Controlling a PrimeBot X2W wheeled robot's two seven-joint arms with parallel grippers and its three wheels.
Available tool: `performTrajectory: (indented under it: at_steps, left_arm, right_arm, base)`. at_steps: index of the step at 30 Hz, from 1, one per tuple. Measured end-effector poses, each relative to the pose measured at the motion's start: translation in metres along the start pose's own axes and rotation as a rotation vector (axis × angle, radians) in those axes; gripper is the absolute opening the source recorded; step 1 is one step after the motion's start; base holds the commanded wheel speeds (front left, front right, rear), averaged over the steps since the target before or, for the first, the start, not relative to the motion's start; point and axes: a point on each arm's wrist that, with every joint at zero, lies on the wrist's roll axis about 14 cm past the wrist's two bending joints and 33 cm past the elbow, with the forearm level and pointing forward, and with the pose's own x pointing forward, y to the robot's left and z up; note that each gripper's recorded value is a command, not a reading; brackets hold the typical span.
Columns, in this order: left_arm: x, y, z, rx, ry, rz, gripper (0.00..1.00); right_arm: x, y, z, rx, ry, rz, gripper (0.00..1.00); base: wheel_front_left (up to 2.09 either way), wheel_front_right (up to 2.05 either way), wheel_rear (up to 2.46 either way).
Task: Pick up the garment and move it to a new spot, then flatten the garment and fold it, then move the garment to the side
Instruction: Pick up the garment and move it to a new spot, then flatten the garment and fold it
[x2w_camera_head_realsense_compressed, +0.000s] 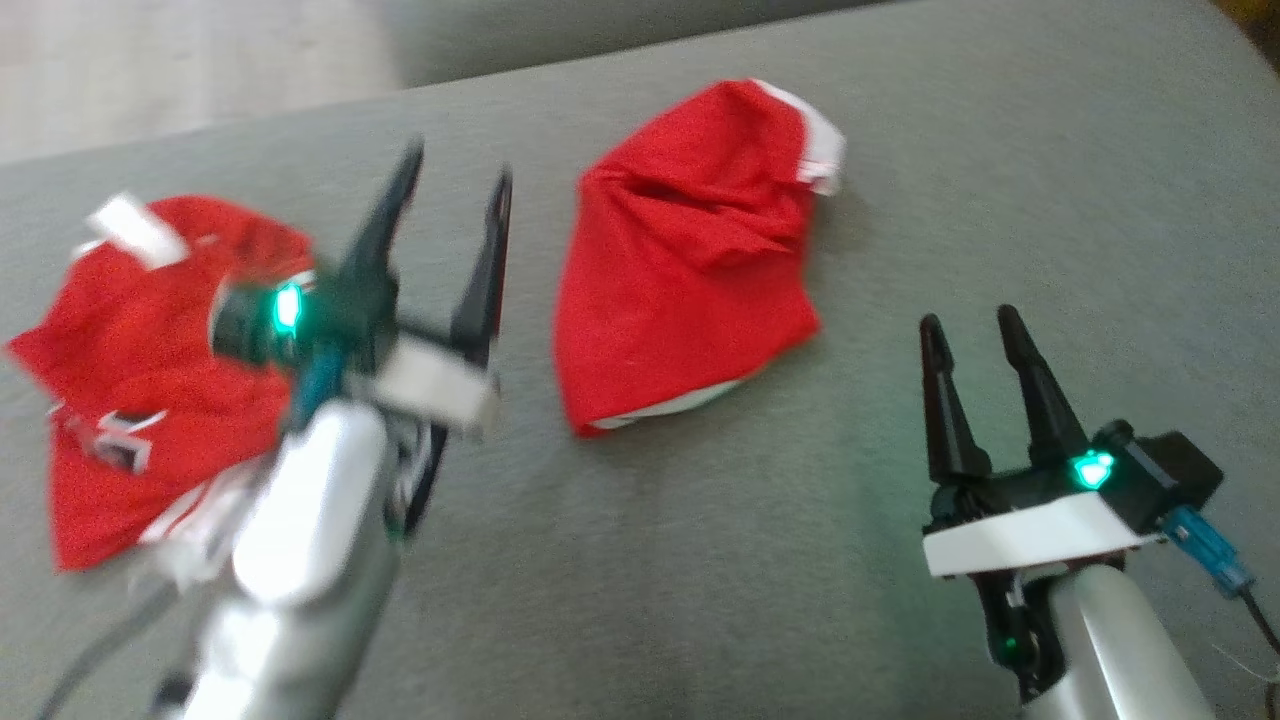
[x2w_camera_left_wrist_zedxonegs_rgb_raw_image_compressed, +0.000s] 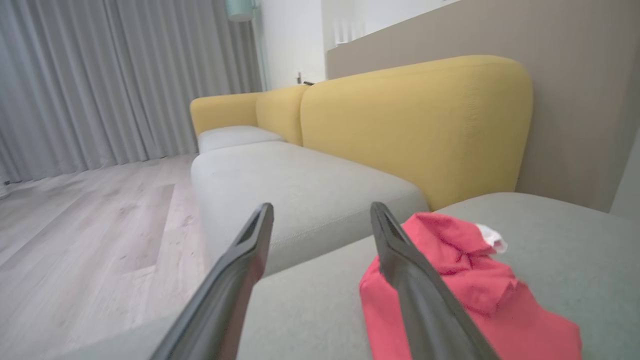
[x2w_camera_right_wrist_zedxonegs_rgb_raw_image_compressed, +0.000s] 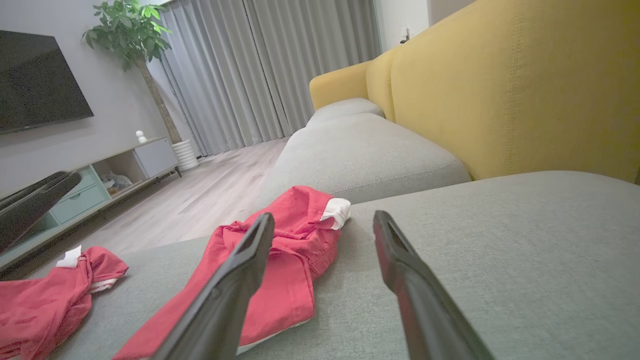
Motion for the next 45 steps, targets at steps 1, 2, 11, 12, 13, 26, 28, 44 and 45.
performTrajectory:
  at_steps: [1, 2, 11, 12, 13, 26, 28, 44, 45]
  left_arm:
    - [-0.014, 0.006, -0.007, -0.003, 0.015, 0.032, 1.0]
    - [-0.028, 0.011, -0.013, -0.01, 0.028, 0.06, 1.0]
    - [-0.125, 0.031, -0.052, -0.111, 0.13, 0.293, 1.0]
    - [-0.128, 0.032, -0.05, -0.12, 0.123, 0.304, 1.0]
    - [-0.128, 0.033, -0.047, -0.122, 0.111, 0.31, 1.0]
    - [-0.126, 0.041, -0.054, -0.125, 0.121, 0.328, 1.0]
    - [-0.126, 0.043, -0.055, -0.127, 0.124, 0.336, 1.0]
    - [-0.118, 0.038, -0.054, -0.117, 0.12, 0.304, 1.0]
    - [-0.116, 0.035, -0.052, -0.117, 0.116, 0.295, 1.0]
  right_arm:
    - [0.002, 0.003, -0.002, -0.003, 0.004, 0.011, 1.0]
    - [0.004, 0.006, -0.004, -0.003, 0.01, 0.02, 1.0]
    - [0.009, 0.027, -0.024, -0.013, 0.064, 0.086, 1.0]
    - [0.011, 0.028, -0.025, -0.015, 0.065, 0.089, 1.0]
    - [0.013, 0.028, -0.026, -0.02, 0.067, 0.091, 1.0]
    - [0.047, 0.02, -0.104, -0.05, 0.326, 0.078, 1.0]
    - [0.05, 0.023, -0.114, -0.039, 0.361, 0.084, 1.0]
    - [0.052, 0.02, -0.114, -0.069, 0.38, 0.087, 0.0]
    - [0.05, 0.013, -0.108, -0.064, 0.361, 0.062, 0.0]
  base:
    - [0.0, 0.0, 0.0]
    - [0.0, 0.0, 0.0]
    - [0.0, 0.0, 0.0]
    - [0.0, 0.0, 0.0]
    - [0.0, 0.0, 0.0]
    - [0.0, 0.0, 0.0]
    - [0.0, 0.0, 0.0]
    - [0.0, 0.0, 0.0]
    - [0.0, 0.0, 0.0]
